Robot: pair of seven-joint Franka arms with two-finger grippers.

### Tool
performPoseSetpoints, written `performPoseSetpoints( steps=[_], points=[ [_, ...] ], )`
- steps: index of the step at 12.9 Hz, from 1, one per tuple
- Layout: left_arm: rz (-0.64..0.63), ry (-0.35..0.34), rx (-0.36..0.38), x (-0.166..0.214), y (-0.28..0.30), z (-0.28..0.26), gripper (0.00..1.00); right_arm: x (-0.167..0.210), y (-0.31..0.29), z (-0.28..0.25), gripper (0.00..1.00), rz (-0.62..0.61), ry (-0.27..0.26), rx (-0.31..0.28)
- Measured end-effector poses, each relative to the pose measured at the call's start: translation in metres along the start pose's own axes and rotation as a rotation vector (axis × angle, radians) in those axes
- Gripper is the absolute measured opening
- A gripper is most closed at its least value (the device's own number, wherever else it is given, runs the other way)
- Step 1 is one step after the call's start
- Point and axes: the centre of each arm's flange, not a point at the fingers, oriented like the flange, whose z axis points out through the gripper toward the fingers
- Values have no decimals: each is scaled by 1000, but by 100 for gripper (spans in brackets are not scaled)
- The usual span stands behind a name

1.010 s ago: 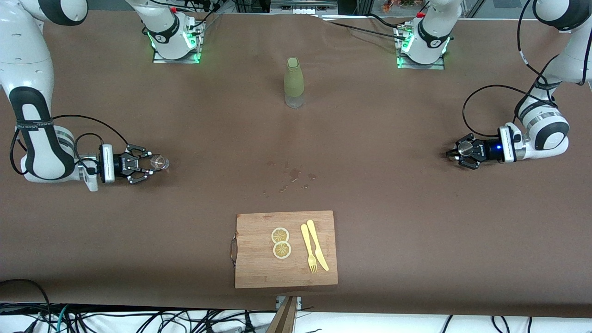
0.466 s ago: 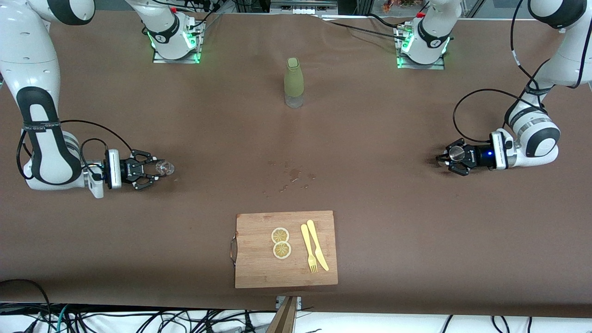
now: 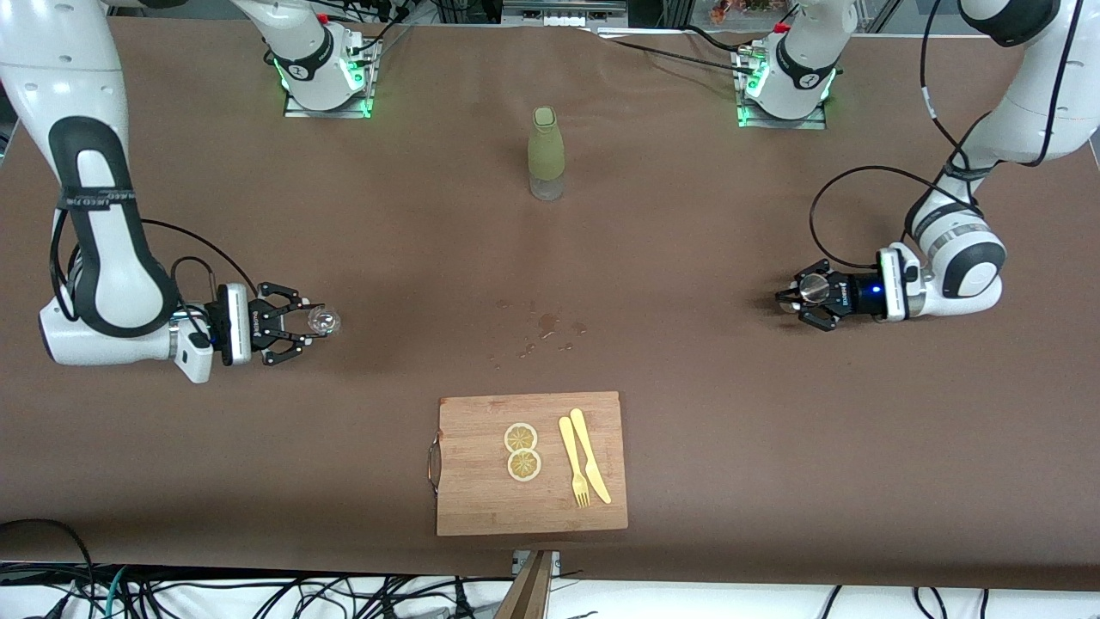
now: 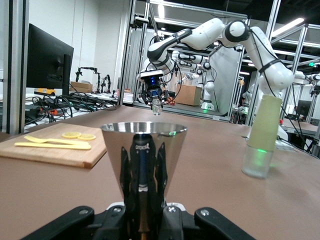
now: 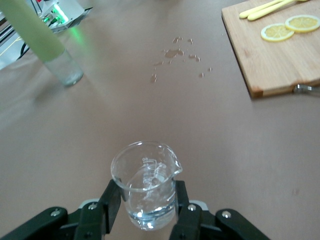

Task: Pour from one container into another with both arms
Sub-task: 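Lift the beaker and the jigger with both grippers, then carry the beaker and the jigger toward each other at table center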

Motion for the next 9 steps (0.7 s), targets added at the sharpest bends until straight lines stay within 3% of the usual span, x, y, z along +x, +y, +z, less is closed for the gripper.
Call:
performPoseSetpoints(
  steps=[9],
  points=[
    [89, 28, 61, 11, 9, 162, 9, 185, -19, 71, 49, 178, -148, -64]
  ],
)
